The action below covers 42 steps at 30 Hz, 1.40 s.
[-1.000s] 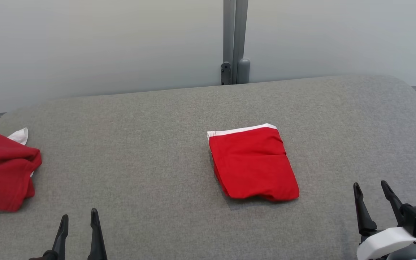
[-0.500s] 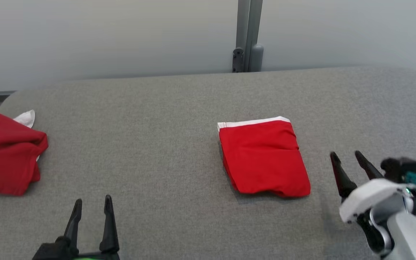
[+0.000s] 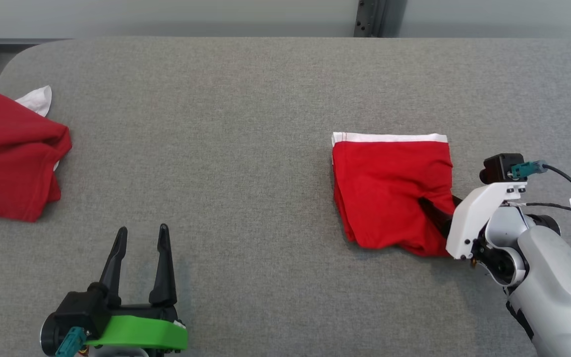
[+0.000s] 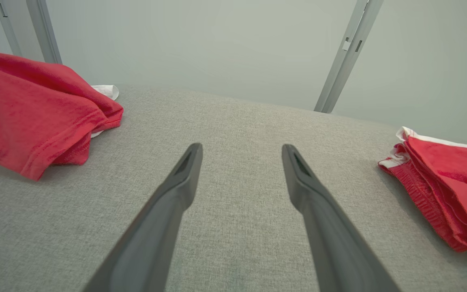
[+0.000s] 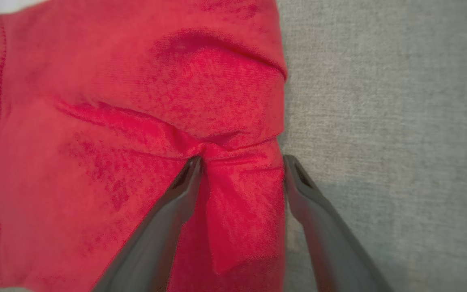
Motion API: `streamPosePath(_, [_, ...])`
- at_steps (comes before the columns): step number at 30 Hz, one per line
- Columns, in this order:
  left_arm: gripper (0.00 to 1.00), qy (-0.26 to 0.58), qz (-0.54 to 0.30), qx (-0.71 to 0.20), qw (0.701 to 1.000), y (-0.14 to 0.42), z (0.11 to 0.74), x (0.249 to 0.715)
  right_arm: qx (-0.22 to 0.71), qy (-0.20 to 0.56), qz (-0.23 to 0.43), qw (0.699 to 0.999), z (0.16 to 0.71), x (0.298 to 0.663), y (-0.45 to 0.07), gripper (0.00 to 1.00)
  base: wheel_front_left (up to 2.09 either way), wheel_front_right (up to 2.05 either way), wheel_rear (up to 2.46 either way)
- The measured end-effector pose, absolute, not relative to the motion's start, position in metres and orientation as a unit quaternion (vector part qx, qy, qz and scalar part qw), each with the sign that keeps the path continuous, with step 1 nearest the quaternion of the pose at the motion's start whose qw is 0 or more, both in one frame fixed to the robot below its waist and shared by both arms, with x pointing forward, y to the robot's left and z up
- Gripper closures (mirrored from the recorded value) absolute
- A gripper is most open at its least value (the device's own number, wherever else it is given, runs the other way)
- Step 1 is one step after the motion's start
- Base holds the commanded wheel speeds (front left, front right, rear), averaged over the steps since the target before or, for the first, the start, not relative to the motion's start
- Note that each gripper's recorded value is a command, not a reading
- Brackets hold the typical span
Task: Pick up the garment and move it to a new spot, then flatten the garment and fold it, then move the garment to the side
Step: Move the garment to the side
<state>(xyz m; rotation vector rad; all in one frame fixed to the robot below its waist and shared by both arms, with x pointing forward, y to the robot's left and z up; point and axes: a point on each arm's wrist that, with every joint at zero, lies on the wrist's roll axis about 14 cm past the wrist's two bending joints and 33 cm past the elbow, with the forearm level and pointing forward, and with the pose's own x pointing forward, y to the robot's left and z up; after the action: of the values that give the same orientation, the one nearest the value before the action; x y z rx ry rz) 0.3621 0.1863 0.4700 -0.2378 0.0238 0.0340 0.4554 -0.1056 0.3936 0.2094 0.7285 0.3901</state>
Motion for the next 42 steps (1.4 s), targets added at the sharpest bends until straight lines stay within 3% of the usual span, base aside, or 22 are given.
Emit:
streamPosePath(1, [0.0,0.014,0.022,-0.12,0.992,0.188,0.469,0.362,0.1,0.359,0.195,0.907,0.39,0.455,-0.101,0.0,0.0,0.0,0.0])
streamPosePath(2, [0.0,0.017,0.026,-0.12,0.992,0.19,0.467,0.362,0.101,0.36,0.202,0.905,0.39,0.457,-0.096,0.06,0.0,0.0,0.0])
streamPosePath(3, [0.0,0.019,0.029,-0.119,0.992,0.192,0.465,0.362,0.112,0.359,0.204,0.904,0.39,0.46,-0.093,1.0,0.0,0.0,0.0])
streamPosePath(9, [0.0,0.019,0.019,-0.11,0.994,0.188,0.463,0.376,0.14,0.344,0.195,0.908,0.399,0.478,-0.106,1.0,0.0,0.0,0.0])
streamPosePath(18, [0.0,0.005,-0.063,-0.089,0.994,0.147,0.461,0.428,0.122,0.311,0.055,0.941,0.413,0.512,-0.241,1.0,0.0,0.0,0.0])
streamPosePath(29, [0.0,0.038,-0.171,-0.088,0.981,0.084,0.414,0.471,0.041,0.343,-0.14,0.928,0.399,0.496,-0.403,1.0,0.0,0.0,0.0])
streamPosePath(34, [0.0,0.065,-0.174,-0.094,0.978,0.08,0.389,0.472,-0.008,0.342,-0.181,0.922,0.401,0.499,-0.438,1.0,0.0,0.0,0.0])
streamPosePath(35, [0.0,0.067,-0.172,-0.095,0.978,0.081,0.387,0.472,-0.018,0.338,-0.184,0.923,0.402,0.503,-0.441,0.94,0.0,0.0,0.0])
streamPosePath(36, [0.0,0.069,-0.167,-0.095,0.979,0.083,0.385,0.471,-0.028,0.334,-0.187,0.923,0.403,0.506,-0.444,0.75,0.0,0.0,0.0])
streamPosePath(37, [0.0,0.069,-0.162,-0.097,0.98,0.085,0.386,0.471,-0.036,0.327,-0.191,0.925,0.406,0.509,-0.447,0.07,0.0,0.0,0.0])
streamPosePath(38, [0.0,0.069,-0.157,-0.099,0.98,0.088,0.386,0.471,-0.044,0.325,-0.197,0.924,0.408,0.511,-0.452,0.0,0.0,0.0,0.0])
streamPosePath(42, [0.0,0.071,-0.139,-0.097,0.983,0.098,0.386,0.469,-0.1,0.317,-0.196,0.923,0.414,0.52,-0.457,0.0,0.0,0.0,0.0])
